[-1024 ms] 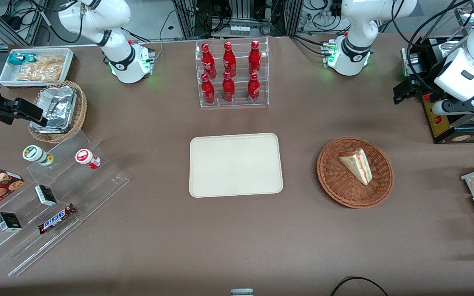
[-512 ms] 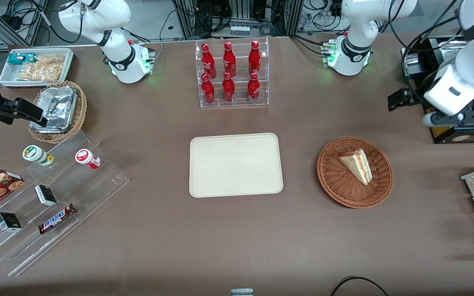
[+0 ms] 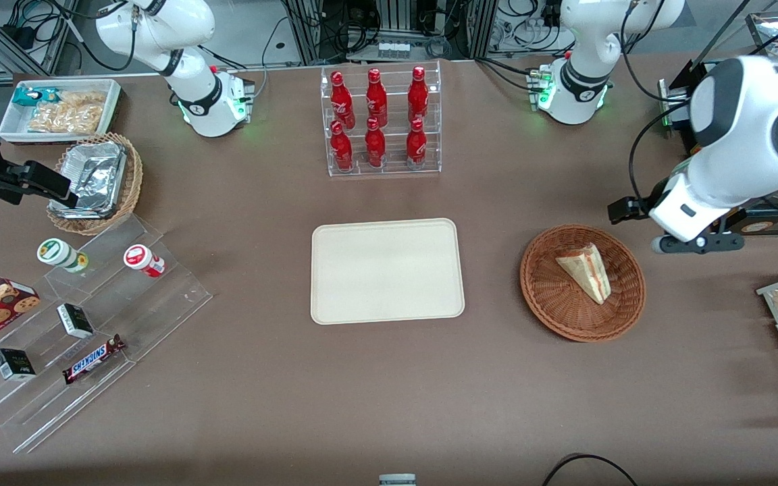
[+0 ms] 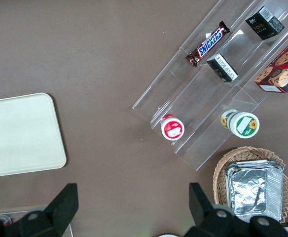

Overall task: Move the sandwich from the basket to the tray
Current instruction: 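Move the left gripper over the wicker basket holding the wrapped sandwich, then lower the left gripper and grasp the wrapped sandwich upright, then lift the sandwich and carry it with the left gripper to the beige tray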

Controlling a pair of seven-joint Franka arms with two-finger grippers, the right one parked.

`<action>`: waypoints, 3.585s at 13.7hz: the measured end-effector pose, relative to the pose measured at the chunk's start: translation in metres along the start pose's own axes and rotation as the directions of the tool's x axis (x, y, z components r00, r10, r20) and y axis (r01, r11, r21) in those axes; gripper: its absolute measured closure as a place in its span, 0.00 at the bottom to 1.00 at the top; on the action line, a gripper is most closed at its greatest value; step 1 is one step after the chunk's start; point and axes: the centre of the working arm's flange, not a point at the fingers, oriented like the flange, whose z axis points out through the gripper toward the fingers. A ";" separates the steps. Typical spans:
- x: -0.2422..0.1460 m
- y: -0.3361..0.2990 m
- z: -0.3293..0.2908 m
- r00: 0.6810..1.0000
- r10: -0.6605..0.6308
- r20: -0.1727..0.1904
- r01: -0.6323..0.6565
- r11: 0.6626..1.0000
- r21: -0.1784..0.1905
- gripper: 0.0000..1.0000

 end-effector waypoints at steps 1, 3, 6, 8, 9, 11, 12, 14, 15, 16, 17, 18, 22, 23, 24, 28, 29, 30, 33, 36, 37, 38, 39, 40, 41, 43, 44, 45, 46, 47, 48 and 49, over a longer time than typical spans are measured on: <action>0.001 0.000 0.014 1.000 0.000 -0.018 0.000 1.000 -0.002 0.00; 0.001 0.000 0.044 0.998 -0.001 -0.059 0.000 1.000 -0.007 0.00; -0.004 -0.002 0.083 0.995 -0.041 -0.092 0.040 0.999 -0.015 0.00; -0.006 -0.002 0.093 0.986 -0.150 -0.078 0.149 0.989 -0.022 0.00; -0.006 -0.002 0.096 0.975 -0.211 -0.073 0.210 0.977 -0.027 0.00; -0.002 -0.001 0.101 0.928 -0.364 -0.077 0.362 0.931 -0.044 0.00; 0.000 -0.001 0.105 0.897 -0.436 -0.074 0.433 0.900 -0.052 0.00; 0.004 0.001 0.112 0.846 -0.529 -0.071 0.525 0.849 -0.063 0.00; 0.005 0.001 0.116 0.824 -0.562 -0.071 0.558 0.827 -0.069 0.00; 0.007 0.001 0.120 0.799 -0.597 -0.072 0.593 0.802 -0.077 0.00; 0.009 0.001 0.125 0.774 -0.629 -0.073 0.623 0.777 -0.085 0.00; 0.011 0.002 0.130 0.753 -0.655 -0.070 0.649 0.756 -0.089 0.00; 0.014 0.002 0.153 0.724 -0.688 -0.046 0.685 0.725 -0.071 0.00; 0.016 0.002 0.159 0.721 -0.692 -0.041 0.689 0.722 -0.068 0.00; 0.017 0.002 0.166 0.714 -0.700 -0.032 0.697 0.714 -0.066 0.00; 0.023 0.004 0.197 0.694 -0.720 -0.011 0.718 0.693 -0.069 0.00; 0.024 0.004 0.202 0.692 -0.722 -0.008 0.720 0.691 -0.067 0.00; 0.024 0.004 0.204 0.691 -0.723 -0.005 0.721 0.690 -0.064 0.02; 0.024 0.004 0.204 0.685 -0.729 -0.004 0.727 0.684 -0.063 0.26; 0.026 0.005 0.193 0.687 -0.727 0.000 0.726 0.686 -0.058 0.58; 0.028 0.006 0.184 0.688 -0.725 0.003 0.724 0.687 -0.054 0.65; 0.030 0.009 0.173 0.694 -0.720 0.009 0.720 0.693 -0.045 0.74; 0.031 0.017 0.160 0.706 -0.708 0.016 0.708 0.705 -0.034 0.81; 0.032 0.029 0.149 0.728 -0.685 0.019 0.686 0.727 -0.025 0.81; 0.031 0.045 0.140 0.759 -0.651 0.017 0.651 0.758 -0.020 0.83; 0.027 0.081 0.130 0.824 -0.567 0.001 0.566 0.824 -0.022 0.85; 0.025 0.096 0.128 0.860 -0.510 -0.007 0.510 0.860 -0.020 0.85; 0.023 0.109 0.125 0.896 -0.444 -0.009 0.444 0.896 -0.014 0.85; 0.021 0.120 0.122 0.927 -0.374 -0.004 0.374 0.927 -0.006 0.85; 0.022 0.134 0.118 0.948 -0.319 -0.001 0.319 0.948 -0.002 0.85; 0.022 0.153 0.114 0.962 -0.273 -0.004 0.273 0.962 -0.001 0.85; 0.023 0.175 0.111 0.972 -0.236 -0.011 0.236 0.972 -0.003 0.85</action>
